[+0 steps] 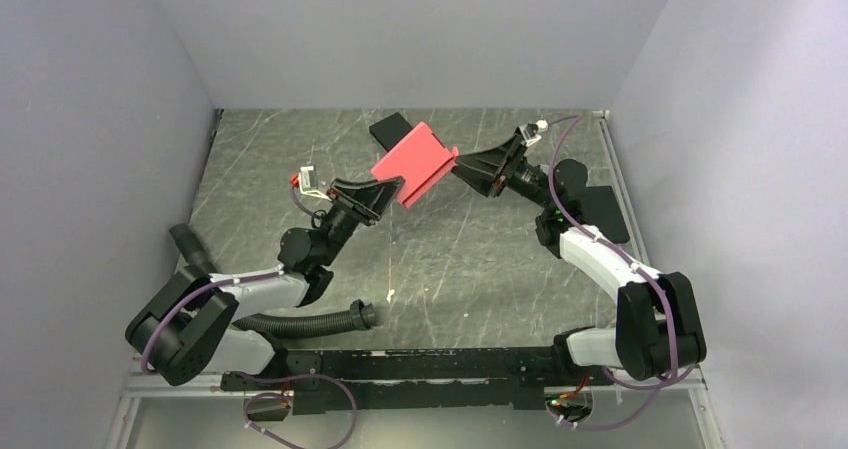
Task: Fold the paper box
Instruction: Close the paper box.
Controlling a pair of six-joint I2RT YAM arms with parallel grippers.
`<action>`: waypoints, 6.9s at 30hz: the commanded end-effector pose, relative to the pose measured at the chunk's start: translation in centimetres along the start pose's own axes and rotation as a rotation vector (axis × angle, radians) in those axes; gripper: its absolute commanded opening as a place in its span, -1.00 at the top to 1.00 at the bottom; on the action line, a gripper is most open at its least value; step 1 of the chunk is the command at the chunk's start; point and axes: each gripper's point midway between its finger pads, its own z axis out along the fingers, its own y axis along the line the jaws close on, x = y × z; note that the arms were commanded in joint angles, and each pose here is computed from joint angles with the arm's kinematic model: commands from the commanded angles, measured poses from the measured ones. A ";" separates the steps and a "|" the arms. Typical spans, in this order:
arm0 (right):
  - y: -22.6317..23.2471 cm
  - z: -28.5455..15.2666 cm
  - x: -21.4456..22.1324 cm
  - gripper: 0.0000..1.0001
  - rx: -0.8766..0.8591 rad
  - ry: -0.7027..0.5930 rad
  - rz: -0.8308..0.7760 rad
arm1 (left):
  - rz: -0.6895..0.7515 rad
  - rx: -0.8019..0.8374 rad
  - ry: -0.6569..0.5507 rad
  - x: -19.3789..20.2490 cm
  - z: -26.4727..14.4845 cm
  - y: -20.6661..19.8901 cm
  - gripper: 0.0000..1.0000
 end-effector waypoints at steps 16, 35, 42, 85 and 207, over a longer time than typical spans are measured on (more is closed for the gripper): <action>2.4 0.2 0.1 0.19 -0.045 0.008 -0.112 | -0.015 0.100 -0.051 -1.5 0.9 -2.8 0.98; 2.2 0.2 0.1 0.27 -0.035 0.005 -0.127 | -0.022 0.101 -0.063 -1.8 0.8 -3.0 0.98; 1.9 0.1 0.1 0.30 -0.026 0.004 -0.130 | -0.020 0.103 -0.067 -1.9 0.7 -3.2 0.98; 5.8 -1.4 -1.1 -0.04 -0.151 -0.024 -0.094 | 0.025 0.107 -0.040 -1.4 -0.1 -3.1 0.98; 3.6 1.6 -1.0 0.51 0.011 0.075 -1.029 | -0.084 0.072 -0.067 -1.6 -0.5 -2.7 1.00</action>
